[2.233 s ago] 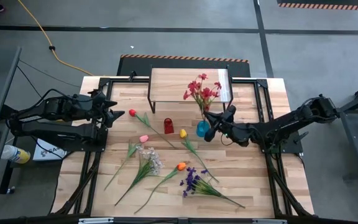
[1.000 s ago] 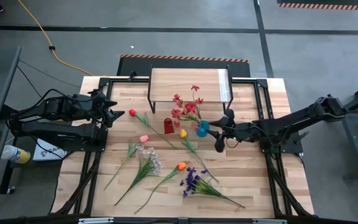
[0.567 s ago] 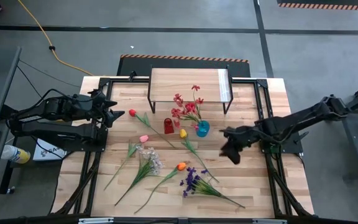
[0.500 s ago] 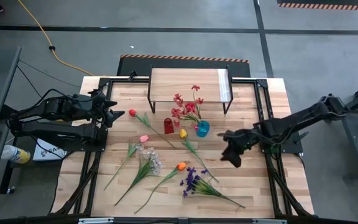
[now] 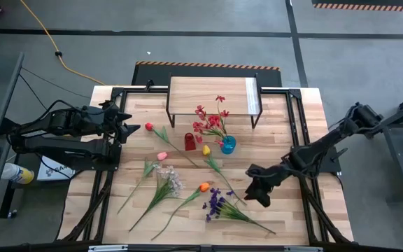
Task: Pick and place flowers into a vace then onto a shelf
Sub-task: Put the purple flowers into the blue vase
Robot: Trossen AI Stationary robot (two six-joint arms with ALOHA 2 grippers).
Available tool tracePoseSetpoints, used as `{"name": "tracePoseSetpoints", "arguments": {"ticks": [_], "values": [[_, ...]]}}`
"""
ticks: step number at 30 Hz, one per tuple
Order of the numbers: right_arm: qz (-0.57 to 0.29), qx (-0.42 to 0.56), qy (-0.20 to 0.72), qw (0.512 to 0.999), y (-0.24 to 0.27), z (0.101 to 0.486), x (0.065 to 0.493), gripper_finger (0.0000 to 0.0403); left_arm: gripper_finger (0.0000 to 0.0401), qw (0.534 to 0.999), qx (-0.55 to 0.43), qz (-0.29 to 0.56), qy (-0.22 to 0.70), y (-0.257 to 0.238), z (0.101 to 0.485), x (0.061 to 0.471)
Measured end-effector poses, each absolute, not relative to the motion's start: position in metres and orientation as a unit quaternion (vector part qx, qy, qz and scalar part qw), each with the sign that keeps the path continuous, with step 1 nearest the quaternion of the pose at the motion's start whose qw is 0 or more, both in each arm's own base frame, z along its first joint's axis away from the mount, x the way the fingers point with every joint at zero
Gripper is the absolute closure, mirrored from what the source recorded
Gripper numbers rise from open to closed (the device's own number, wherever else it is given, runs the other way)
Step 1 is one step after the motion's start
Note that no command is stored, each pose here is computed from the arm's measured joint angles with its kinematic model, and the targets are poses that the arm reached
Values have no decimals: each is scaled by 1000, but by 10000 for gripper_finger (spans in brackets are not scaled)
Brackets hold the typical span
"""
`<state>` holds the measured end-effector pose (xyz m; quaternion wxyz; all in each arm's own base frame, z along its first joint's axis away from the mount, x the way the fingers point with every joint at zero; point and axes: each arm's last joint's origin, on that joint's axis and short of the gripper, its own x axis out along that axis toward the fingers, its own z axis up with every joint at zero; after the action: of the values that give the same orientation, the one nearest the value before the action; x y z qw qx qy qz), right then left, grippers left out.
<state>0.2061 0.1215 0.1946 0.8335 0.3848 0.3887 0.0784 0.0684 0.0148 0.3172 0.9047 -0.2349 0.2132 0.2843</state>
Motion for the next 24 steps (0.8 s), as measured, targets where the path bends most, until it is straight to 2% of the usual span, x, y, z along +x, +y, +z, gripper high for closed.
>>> {"name": "tracePoseSetpoints", "arguments": {"ticks": [8, 12, 17, 24], "values": [[134, 380, 348, 846, 155, 190, 221, 243, 16, 905, -235, 284, 213, 15, 317, 68], [149, 354, 390, 837, 171, 185, 233, 254, 16, 905, -235, 284, 214, 15, 317, 68], [169, 341, 471, 796, 188, 173, 246, 277, 16, 905, -235, 284, 214, 15, 317, 68], [166, 363, 497, 770, 200, 167, 256, 298, 16, 905, -235, 284, 214, 15, 317, 68]]}}
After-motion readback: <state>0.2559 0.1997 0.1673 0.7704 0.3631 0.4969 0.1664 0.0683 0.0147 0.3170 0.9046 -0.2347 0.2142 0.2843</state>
